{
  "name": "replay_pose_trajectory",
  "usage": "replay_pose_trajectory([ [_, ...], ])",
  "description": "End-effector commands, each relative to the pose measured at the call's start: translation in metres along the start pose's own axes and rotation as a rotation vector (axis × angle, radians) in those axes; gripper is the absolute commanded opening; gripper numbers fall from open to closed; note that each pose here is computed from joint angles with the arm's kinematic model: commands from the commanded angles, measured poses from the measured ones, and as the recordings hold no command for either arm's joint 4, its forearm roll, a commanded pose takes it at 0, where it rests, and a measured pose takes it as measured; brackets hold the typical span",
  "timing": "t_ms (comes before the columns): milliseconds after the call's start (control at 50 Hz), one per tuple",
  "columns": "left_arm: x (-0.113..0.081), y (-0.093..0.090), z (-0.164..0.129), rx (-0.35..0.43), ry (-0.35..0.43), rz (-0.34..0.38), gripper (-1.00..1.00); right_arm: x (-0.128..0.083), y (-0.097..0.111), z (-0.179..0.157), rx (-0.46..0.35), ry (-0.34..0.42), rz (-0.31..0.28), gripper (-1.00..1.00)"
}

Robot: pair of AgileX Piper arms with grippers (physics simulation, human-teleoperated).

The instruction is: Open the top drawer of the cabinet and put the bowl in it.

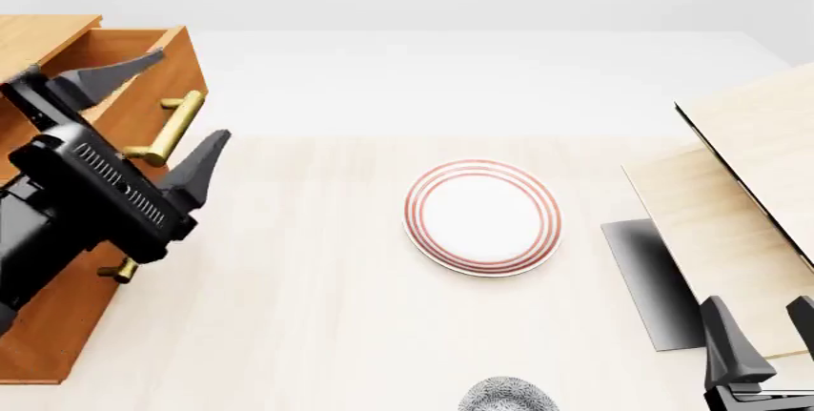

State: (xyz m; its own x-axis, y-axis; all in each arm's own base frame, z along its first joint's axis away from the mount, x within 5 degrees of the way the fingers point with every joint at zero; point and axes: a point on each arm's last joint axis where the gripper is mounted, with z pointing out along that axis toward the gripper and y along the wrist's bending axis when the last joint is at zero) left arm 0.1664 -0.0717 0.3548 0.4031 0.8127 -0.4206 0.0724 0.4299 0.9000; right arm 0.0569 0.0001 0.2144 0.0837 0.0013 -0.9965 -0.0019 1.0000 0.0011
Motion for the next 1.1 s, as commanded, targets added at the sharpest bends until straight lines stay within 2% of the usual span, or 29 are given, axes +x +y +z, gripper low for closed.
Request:
replay_pose_trajectory([
  [20,-0.020,0.046,-0.015,0.032,0.030,-0.316,1.00,0.000,0.000,0.000,0.001,-0.001,0.000,1.00],
  [60,-0.024,0.054,-0.018,0.021,0.024,-0.360,1.00,0.000,0.000,0.000,0.000,-0.001,0.000,1.00],
  [80,-0.029,0.063,-0.018,0.020,0.019,-0.410,1.00,0.000,0.000,0.000,0.000,-0.001,-0.001,1.00],
  [180,-0.037,0.093,-0.022,-0.005,0.045,-0.526,1.00,0.000,0.000,0.000,0.000,-0.001,-0.001,1.00],
  [280,-0.042,0.108,-0.029,-0.018,0.058,-0.553,1.00,0.000,0.000,0.000,0.000,-0.001,-0.001,1.00],
  [300,-0.043,0.117,-0.031,-0.025,0.085,-0.602,1.00,0.000,0.000,0.000,0.000,-0.001,-0.001,1.00],
  [320,-0.041,0.121,-0.034,-0.036,0.108,-0.618,1.00,0.000,0.000,0.000,0.001,-0.001,0.000,1.00],
  [360,-0.044,0.128,-0.043,-0.065,0.101,-0.631,1.00,0.000,0.000,0.000,0.001,-0.001,0.000,1.00],
  [420,-0.045,0.134,-0.037,-0.046,0.130,-0.712,1.00,0.000,0.000,0.000,0.000,-0.001,0.000,1.00],
  [460,-0.043,0.136,-0.039,-0.055,0.155,-0.734,1.00,0.000,0.000,0.000,0.000,-0.001,0.000,1.00],
  [480,-0.040,0.138,-0.041,-0.068,0.192,-0.746,1.00,0.000,0.000,0.000,0.001,0.000,0.000,1.00],
  [520,-0.042,0.136,-0.031,-0.034,0.184,-0.793,1.00,0.000,0.000,0.000,0.001,-0.001,0.000,1.00],
  [540,-0.037,0.139,-0.039,-0.072,0.227,-0.809,1.00,0.000,0.000,0.000,0.000,-0.001,0.000,1.00],
  [580,-0.038,0.135,-0.028,-0.034,0.221,-0.827,1.00,0.000,0.000,0.000,0.001,-0.001,0.000,1.00],
  [620,-0.032,0.133,-0.023,-0.029,0.272,-0.857,1.00,0.000,0.000,0.000,0.001,-0.001,0.000,1.00],
  [640,-0.031,0.133,-0.017,-0.020,0.283,-0.896,1.00,0.000,0.000,0.000,0.001,-0.001,0.000,1.00],
  [700,-0.022,0.131,-0.012,-0.026,0.347,-0.934,1.00,0.000,0.000,0.000,0.001,-0.001,0.000,1.00],
  [740,-0.023,0.128,-0.002,0.000,0.351,-0.980,1.00,0.000,0.000,0.000,0.001,-0.001,-0.001,1.00],
  [760,-0.017,0.130,-0.005,-0.023,0.390,-0.981,1.00,0.000,0.000,0.000,0.001,0.000,0.000,1.00],
  [780,-0.021,0.128,0.002,0.001,0.369,-1.001,1.00,0.000,0.000,0.000,0.001,-0.001,-0.001,1.00],
  [820,-0.017,0.132,-0.002,-0.024,0.397,-1.008,1.00,0.000,0.000,0.000,0.000,-0.001,-0.001,1.00],
  [900,-0.016,0.131,0.013,0.007,0.430,-1.067,1.00,0.000,0.000,0.000,0.001,-0.001,0.000,1.00],
  [1000,-0.015,0.135,0.015,-0.001,0.446,-1.100,1.00,0.000,0.000,0.000,0.001,-0.001,-0.001,1.00],
  [1100,-0.007,0.134,0.020,-0.013,0.506,-1.147,1.00,0.000,0.000,0.000,0.001,-0.001,0.000,1.00],
])
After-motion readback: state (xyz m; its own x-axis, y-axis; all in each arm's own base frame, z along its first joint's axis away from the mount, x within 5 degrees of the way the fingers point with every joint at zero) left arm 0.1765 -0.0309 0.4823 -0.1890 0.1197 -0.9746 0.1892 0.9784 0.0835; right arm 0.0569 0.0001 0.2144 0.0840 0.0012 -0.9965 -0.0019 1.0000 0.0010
